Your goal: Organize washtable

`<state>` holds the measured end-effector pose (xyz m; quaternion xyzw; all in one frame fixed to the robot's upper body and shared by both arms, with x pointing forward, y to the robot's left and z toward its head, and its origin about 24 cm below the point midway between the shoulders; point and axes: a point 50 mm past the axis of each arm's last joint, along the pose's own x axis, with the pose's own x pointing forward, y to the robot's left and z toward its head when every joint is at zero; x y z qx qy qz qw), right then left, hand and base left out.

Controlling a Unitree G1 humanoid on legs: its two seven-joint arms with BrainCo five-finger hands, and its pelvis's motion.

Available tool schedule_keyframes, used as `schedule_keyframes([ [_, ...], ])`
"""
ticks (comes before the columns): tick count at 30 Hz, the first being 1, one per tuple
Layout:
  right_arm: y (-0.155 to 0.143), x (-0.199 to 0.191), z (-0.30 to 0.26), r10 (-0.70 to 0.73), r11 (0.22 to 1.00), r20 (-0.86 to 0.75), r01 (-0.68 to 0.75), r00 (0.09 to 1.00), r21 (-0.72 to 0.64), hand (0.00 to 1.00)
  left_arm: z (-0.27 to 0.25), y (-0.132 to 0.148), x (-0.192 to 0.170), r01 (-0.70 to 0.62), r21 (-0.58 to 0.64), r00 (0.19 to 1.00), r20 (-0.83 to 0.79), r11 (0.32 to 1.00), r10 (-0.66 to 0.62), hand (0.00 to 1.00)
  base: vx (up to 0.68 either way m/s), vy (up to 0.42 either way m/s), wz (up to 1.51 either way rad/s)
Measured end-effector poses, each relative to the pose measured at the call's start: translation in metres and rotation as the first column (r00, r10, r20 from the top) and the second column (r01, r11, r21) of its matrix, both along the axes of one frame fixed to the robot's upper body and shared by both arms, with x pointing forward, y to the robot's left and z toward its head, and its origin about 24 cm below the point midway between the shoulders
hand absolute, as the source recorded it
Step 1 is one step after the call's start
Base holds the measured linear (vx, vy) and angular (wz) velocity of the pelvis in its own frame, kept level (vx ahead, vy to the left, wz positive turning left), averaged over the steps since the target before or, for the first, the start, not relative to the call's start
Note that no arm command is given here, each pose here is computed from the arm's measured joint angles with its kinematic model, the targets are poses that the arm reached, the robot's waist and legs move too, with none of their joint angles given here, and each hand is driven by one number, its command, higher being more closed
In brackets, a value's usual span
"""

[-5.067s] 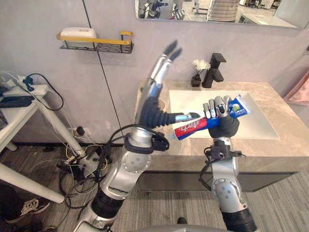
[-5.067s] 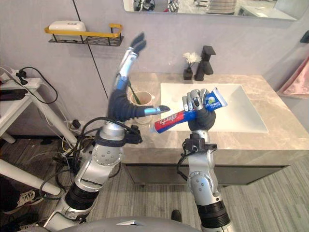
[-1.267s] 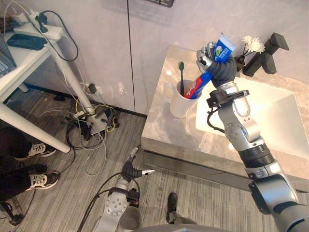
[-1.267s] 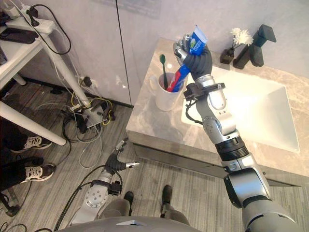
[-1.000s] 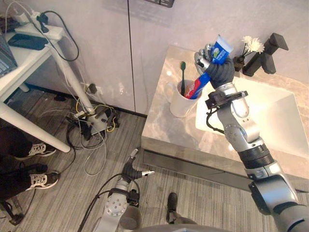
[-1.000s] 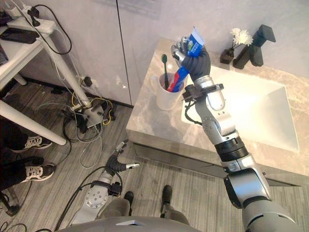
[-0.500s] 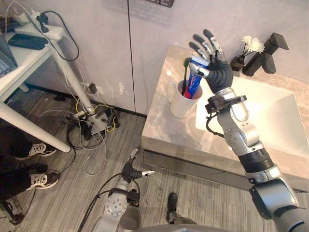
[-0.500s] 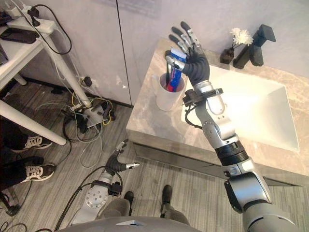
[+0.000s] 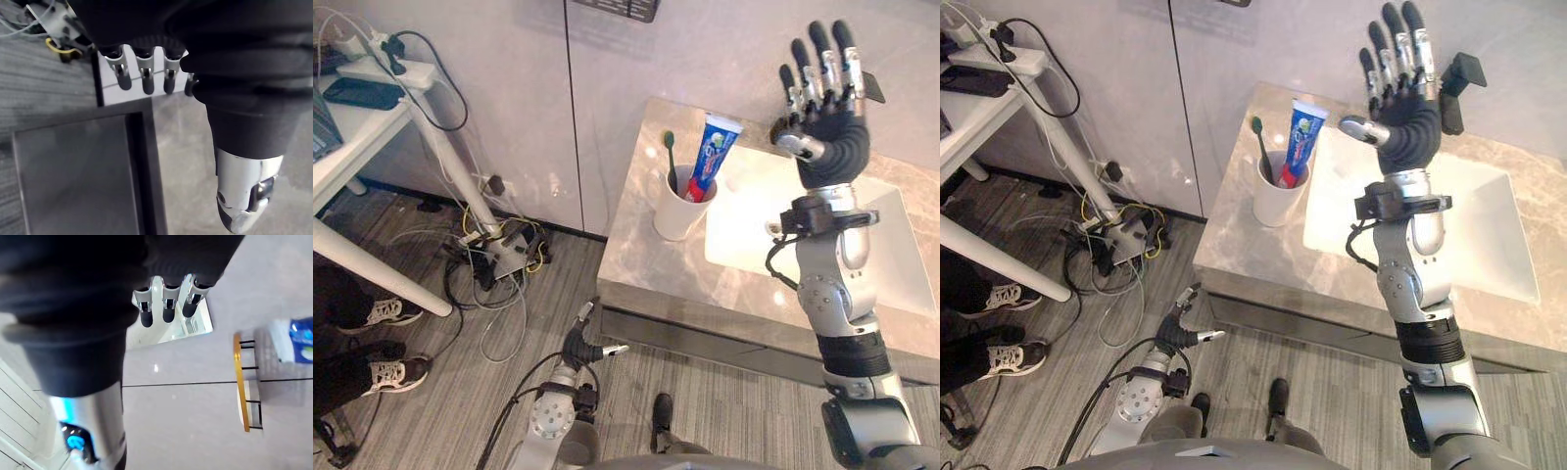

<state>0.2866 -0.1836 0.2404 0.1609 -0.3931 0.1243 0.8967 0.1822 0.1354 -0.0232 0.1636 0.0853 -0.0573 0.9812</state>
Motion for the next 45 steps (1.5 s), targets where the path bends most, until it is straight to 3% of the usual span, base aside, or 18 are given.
schedule_keyframes([
  [7, -0.041, -0.037, 0.009, -0.166, 0.983, 0.121, 0.155, 0.979, 0.096, 0.00, -0.011, 0.001, -0.003, 0.003, 0.010, 0.999, -0.049, 1.000, -0.003, 0.00, 0.00, 0.000, 0.00],
  [14, -0.093, -0.098, -0.014, -0.472, 0.858, 0.120, 0.424, 0.873, 0.290, 0.00, -0.022, 0.011, -0.008, -0.030, 0.031, 0.994, -0.099, 0.999, 0.033, 0.00, -0.02, -0.004, -0.11],
  [16, -0.107, -0.116, -0.030, -0.570, 0.785, 0.053, 0.525, 0.820, 0.328, 0.00, -0.024, 0.013, -0.011, -0.040, 0.036, 0.993, -0.112, 0.999, 0.044, 0.00, -0.02, 0.010, -0.12],
  [20, -0.130, -0.154, -0.068, -0.801, 0.525, -0.153, 0.803, 0.578, 0.281, 0.00, -0.030, 0.016, -0.015, -0.055, 0.046, 0.989, -0.138, 0.997, 0.061, 0.00, -0.01, 0.014, -0.17],
  [23, -0.134, -0.169, -0.116, -0.834, 0.349, -0.387, 0.920, 0.392, 0.180, 0.00, -0.034, 0.021, -0.020, -0.082, 0.059, 0.985, -0.150, 0.995, 0.090, 0.00, -0.01, 0.022, -0.24],
  [25, -0.127, -0.173, -0.143, -0.812, 0.303, -0.504, 0.951, 0.294, 0.066, 0.00, -0.036, 0.023, -0.024, -0.093, 0.067, 0.982, -0.160, 0.993, 0.103, 0.00, 0.00, 0.045, -0.43],
  [26, -0.121, -0.171, -0.156, -0.800, 0.329, -0.546, 0.943, 0.249, -0.053, 0.00, -0.037, 0.024, -0.027, -0.099, 0.075, 0.979, -0.169, 0.992, 0.110, 0.00, -0.01, 0.058, -0.50],
  [30, -0.087, -0.164, -0.184, -0.768, 0.461, -0.601, 0.842, 0.221, -0.280, 0.00, -0.041, 0.026, -0.035, -0.121, 0.084, 0.973, -0.186, 0.989, 0.135, 0.00, -0.03, 0.081, -0.50],
  [34, -0.048, -0.170, -0.254, -0.671, 0.627, -0.736, 0.604, 0.097, -0.492, 0.00, -0.042, 0.026, -0.040, -0.134, 0.108, 0.971, -0.187, 0.985, 0.153, 0.00, -0.02, 0.049, -0.33],
  [37, -0.027, -0.195, -0.314, -0.574, 0.746, -0.816, 0.366, -0.073, -0.557, 0.00, -0.048, 0.029, -0.040, -0.134, 0.123, 0.967, -0.202, 0.983, 0.157, 0.00, 0.08, 0.003, 0.05],
  [39, -0.021, -0.226, -0.354, -0.515, 0.797, -0.819, 0.211, -0.253, -0.566, 0.00, -0.052, 0.029, -0.040, -0.121, 0.139, 0.965, -0.215, 0.983, 0.149, 0.00, 0.12, -0.034, 0.16],
  [43, -0.038, -0.253, -0.381, -0.429, 0.796, -0.785, 0.224, -0.447, -0.563, 0.00, -0.057, 0.032, -0.037, -0.123, 0.148, 0.961, -0.231, 0.981, 0.155, 0.00, 0.11, -0.042, 0.18],
  [45, -0.041, -0.287, -0.399, -0.281, 0.803, -0.743, 0.275, -0.607, -0.528, 0.00, -0.056, 0.031, -0.031, -0.115, 0.135, 0.963, -0.229, 0.984, 0.144, 0.00, 0.06, -0.035, 0.43],
])
